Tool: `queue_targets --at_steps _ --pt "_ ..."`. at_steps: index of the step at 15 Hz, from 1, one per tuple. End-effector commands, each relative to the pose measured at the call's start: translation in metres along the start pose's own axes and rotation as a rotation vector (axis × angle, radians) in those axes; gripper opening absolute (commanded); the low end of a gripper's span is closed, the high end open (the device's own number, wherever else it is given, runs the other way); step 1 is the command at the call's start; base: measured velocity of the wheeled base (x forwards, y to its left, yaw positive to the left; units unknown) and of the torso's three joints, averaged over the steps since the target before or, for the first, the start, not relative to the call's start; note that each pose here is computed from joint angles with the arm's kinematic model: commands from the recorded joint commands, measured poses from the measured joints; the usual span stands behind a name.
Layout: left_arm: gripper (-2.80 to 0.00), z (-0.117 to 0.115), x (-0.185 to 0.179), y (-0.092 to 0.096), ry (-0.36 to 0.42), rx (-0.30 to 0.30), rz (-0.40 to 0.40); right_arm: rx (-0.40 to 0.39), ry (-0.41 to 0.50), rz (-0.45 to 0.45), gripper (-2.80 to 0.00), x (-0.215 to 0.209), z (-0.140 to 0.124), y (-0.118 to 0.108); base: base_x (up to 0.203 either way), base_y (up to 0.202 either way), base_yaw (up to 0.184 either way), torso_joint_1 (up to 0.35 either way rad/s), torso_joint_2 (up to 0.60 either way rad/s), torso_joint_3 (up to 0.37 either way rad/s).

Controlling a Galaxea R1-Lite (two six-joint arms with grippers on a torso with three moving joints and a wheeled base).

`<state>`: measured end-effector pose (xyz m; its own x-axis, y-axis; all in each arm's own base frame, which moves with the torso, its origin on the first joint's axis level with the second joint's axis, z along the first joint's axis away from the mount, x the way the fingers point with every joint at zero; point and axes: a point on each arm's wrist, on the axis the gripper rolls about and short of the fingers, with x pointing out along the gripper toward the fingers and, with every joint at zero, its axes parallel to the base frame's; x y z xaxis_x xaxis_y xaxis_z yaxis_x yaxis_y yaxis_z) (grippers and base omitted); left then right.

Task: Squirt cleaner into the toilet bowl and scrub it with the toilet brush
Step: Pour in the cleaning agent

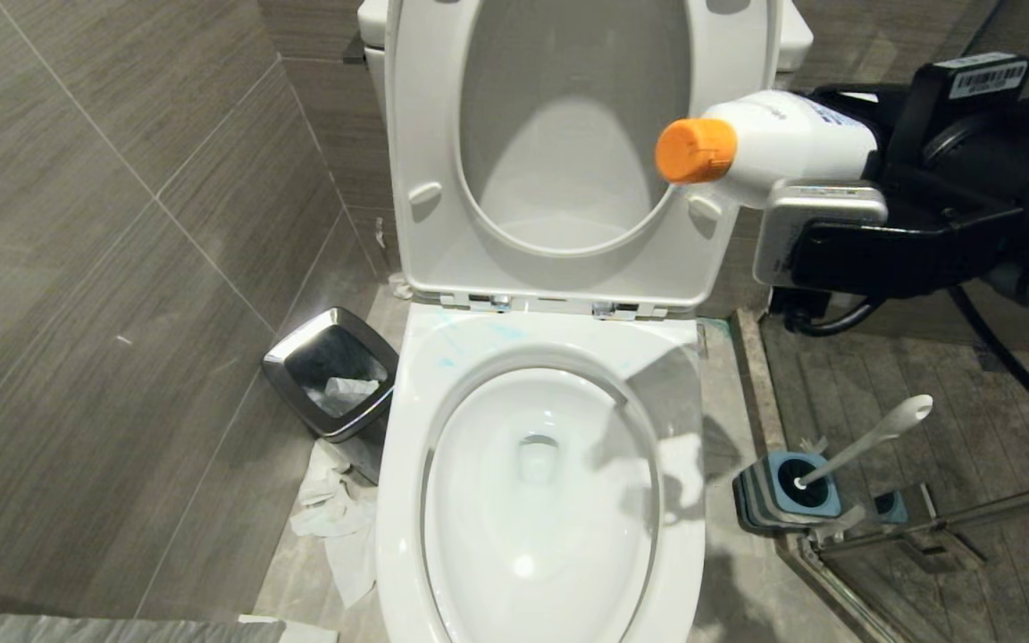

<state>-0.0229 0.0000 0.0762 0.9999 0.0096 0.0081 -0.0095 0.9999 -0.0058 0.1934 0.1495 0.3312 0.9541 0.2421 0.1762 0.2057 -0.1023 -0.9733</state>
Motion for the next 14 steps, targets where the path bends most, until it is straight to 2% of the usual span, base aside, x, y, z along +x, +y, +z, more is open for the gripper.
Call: queue_targets --at_steps 1,5,11,14 --pt "-2.8 -0.002 0.001 0.0 0.007 0.0 0.001 -0.037 -0.013 -0.023 -2.8 0.006 0.009 -0.001 0.0 0.0 0.0 0.0 0.0 0.0" --pt "-2.8 -0.002 0.001 0.0 0.007 0.0 0.001 -0.141 -0.01 -0.037 -2.8 0.007 0.02 -0.001 0.0 0.0 0.0 0.0 0.0 0.0" --pt "-2.8 -0.002 0.0 0.0 0.005 0.0 0.001 -0.349 -0.004 -0.044 -2.8 0.006 0.019 -0.003 0.0 0.0 0.0 0.0 0.0 0.0" --pt "-2.8 -0.002 0.001 0.0 0.007 0.0 0.0 -0.412 0.005 -0.058 -2.8 0.007 0.019 -0.007 0.0 0.0 0.0 0.0 0.0 0.0"
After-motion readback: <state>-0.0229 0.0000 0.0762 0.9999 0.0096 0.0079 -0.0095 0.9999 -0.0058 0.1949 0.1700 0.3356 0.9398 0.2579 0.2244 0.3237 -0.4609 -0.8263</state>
